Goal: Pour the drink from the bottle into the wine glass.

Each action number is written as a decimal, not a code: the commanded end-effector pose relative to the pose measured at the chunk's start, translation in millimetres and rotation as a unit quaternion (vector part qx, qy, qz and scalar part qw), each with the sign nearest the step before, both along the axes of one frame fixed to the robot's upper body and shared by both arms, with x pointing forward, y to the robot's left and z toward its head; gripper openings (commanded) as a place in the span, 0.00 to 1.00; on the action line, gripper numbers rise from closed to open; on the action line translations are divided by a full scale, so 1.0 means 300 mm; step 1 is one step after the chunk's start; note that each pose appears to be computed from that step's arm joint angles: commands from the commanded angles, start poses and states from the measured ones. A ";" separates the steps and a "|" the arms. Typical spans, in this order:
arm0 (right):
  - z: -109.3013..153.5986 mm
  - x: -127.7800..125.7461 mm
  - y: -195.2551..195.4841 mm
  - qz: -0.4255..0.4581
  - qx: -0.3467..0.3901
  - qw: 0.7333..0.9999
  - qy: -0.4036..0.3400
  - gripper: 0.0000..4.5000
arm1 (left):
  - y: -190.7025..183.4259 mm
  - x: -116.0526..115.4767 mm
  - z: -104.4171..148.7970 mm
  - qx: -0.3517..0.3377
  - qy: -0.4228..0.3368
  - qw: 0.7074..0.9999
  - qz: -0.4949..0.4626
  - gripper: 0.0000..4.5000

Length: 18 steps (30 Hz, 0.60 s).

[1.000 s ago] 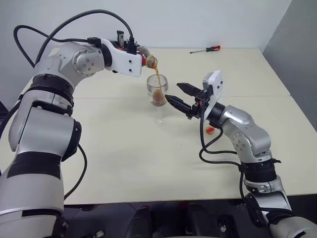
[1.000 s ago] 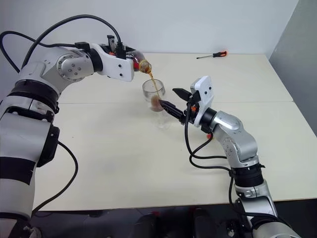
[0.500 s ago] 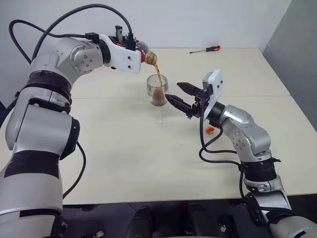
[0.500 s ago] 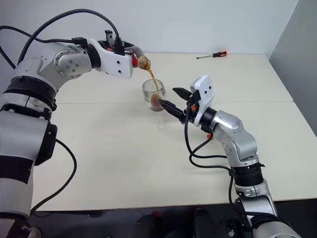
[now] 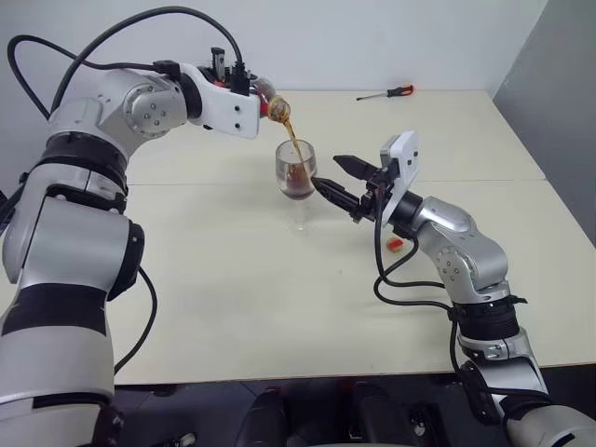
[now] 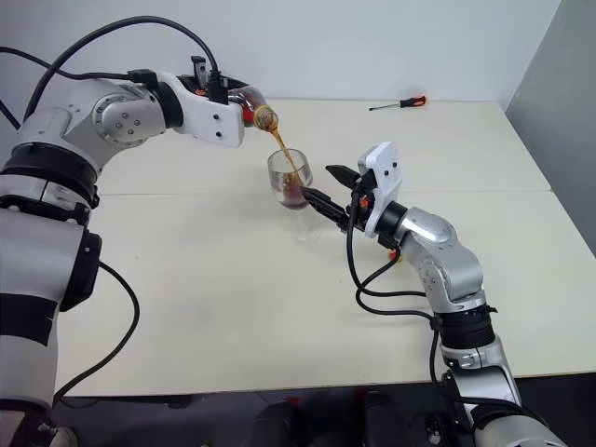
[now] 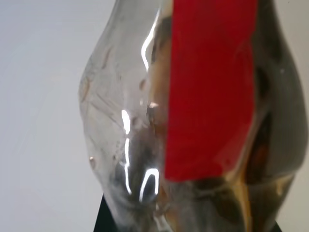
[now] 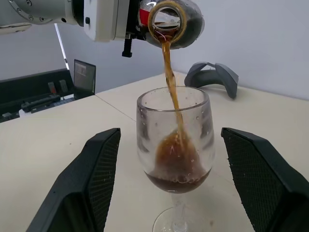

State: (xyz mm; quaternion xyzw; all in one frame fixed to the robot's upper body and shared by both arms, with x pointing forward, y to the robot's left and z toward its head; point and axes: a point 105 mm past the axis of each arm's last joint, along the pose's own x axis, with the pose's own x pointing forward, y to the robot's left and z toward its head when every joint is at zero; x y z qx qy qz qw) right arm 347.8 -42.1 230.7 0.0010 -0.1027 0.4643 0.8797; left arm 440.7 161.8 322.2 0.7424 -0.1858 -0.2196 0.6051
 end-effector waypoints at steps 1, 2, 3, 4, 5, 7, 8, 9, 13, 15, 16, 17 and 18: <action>0.061 -0.012 0.010 0.008 0.009 0.999 -0.038 0.79 | 0.001 -0.017 0.077 -0.002 -0.031 1.000 -0.004 0.19; 0.061 -0.012 0.010 0.008 0.009 0.999 -0.038 0.79 | 0.001 -0.017 0.078 -0.002 -0.031 1.000 -0.004 0.19; 0.061 -0.011 0.010 0.007 0.009 0.999 -0.038 0.79 | 0.000 -0.018 0.078 -0.002 -0.031 1.000 -0.005 0.19; 0.059 -0.011 0.010 0.007 0.008 0.999 -0.037 0.79 | 0.001 -0.018 0.078 -0.002 -0.031 1.000 -0.004 0.19; 0.057 -0.012 0.010 0.007 0.007 0.999 -0.037 0.79 | 0.001 -0.018 0.078 -0.002 -0.031 1.000 -0.004 0.19; 0.057 -0.013 0.012 0.007 0.007 0.999 -0.036 0.79 | 0.002 -0.017 0.079 -0.001 -0.032 0.999 -0.004 0.19; 0.058 -0.013 0.011 0.007 0.008 0.999 -0.036 0.79 | 0.000 -0.017 0.080 -0.002 -0.033 0.999 -0.004 0.19; 0.058 -0.013 0.010 0.007 0.007 0.999 -0.036 0.79 | -0.001 -0.017 0.081 -0.002 -0.033 0.999 -0.004 0.19; 0.055 -0.010 0.008 0.005 0.005 0.999 -0.036 0.79 | -0.004 -0.016 0.083 -0.006 -0.033 0.999 -0.005 0.19; 0.056 -0.009 0.008 0.005 0.005 0.999 -0.037 0.79 | -0.006 -0.017 0.081 -0.006 -0.032 0.999 -0.007 0.19; 0.056 -0.009 0.008 0.005 0.005 0.999 -0.037 0.79 | -0.006 -0.017 0.080 -0.007 -0.030 0.999 -0.007 0.19; 0.055 -0.008 0.008 0.005 0.005 0.999 -0.037 0.79 | -0.006 -0.018 0.079 -0.009 -0.029 1.000 -0.007 0.19; 0.055 -0.007 0.008 0.005 0.005 0.999 -0.037 0.79 | -0.006 -0.018 0.079 -0.012 -0.028 1.000 -0.008 0.19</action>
